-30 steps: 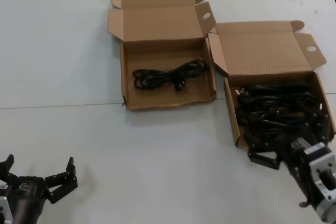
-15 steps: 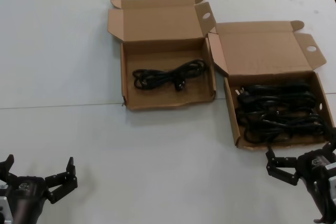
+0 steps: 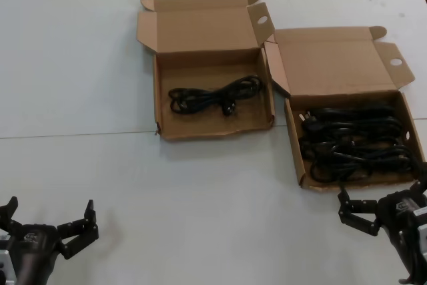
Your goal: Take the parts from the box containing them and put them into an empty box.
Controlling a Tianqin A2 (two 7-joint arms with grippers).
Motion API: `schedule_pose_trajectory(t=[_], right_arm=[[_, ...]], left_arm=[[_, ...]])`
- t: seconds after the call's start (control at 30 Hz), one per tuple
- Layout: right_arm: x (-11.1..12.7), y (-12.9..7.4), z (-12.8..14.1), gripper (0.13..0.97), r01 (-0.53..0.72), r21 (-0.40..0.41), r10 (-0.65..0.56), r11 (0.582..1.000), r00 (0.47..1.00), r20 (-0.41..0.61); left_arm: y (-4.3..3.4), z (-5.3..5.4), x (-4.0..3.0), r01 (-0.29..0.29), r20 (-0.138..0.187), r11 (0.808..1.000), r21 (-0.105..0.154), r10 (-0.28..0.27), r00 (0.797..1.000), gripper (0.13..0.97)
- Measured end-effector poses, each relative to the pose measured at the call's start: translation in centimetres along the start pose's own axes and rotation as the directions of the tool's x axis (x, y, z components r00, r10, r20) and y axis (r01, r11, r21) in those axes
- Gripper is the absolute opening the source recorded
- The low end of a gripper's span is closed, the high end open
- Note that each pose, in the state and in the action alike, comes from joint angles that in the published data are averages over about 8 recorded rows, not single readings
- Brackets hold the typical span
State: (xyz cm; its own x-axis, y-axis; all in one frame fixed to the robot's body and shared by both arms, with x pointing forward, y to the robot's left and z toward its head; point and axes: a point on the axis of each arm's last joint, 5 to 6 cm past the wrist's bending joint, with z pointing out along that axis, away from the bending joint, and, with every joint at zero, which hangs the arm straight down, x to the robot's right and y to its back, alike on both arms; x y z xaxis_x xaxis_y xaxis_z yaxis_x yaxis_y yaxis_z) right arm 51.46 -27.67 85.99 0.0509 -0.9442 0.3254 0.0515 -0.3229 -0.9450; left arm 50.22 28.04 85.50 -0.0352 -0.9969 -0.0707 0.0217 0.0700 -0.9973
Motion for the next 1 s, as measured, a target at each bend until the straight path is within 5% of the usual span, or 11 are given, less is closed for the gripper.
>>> schedule_pose_trajectory(t=[1.0], right_arm=[[0.00, 0.00, 0.00, 0.966, 0.000, 0.000, 0.000, 1.000, 1.000, 0.000]], left_arm=[[0.00, 0.00, -0.01, 0.000, 0.000, 1.000, 0.000, 0.000, 1.000, 0.966]])
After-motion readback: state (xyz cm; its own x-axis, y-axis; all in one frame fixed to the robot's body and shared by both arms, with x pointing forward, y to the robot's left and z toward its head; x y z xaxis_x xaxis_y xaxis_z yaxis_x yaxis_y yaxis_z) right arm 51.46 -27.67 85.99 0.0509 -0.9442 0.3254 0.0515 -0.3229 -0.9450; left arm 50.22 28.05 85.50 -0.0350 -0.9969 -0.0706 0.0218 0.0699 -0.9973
